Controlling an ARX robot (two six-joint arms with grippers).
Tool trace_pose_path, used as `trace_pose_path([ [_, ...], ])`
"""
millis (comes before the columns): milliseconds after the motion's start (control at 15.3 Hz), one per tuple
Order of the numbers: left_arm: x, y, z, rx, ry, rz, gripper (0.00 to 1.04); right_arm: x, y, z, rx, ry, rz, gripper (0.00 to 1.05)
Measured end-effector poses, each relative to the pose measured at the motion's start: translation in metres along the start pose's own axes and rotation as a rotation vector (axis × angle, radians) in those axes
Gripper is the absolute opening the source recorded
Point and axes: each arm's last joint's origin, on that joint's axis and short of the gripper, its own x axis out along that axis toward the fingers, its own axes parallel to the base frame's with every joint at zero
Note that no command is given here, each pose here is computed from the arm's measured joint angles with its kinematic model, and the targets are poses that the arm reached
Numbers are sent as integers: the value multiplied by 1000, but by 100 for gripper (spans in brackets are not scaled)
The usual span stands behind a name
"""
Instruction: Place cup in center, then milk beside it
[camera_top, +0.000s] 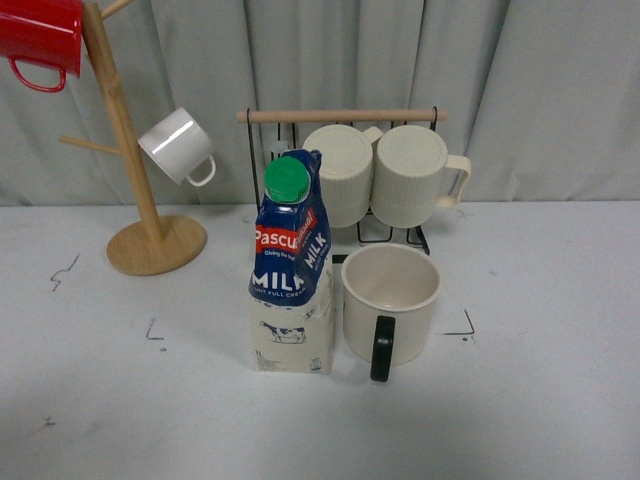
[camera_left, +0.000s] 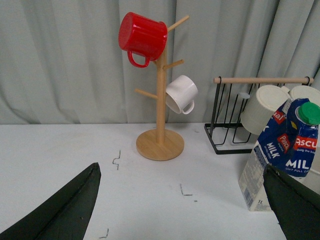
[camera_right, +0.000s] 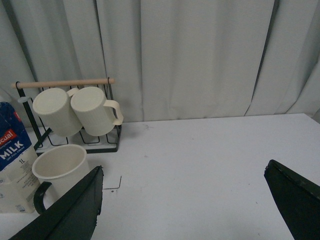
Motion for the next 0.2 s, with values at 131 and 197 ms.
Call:
trace_pose_path([
  [131,0,0,0,0,0,0,98,0,0,0,0,0,0,98],
  [197,0,0,0,0,0,0,98,0,0,0,0,0,0,98],
])
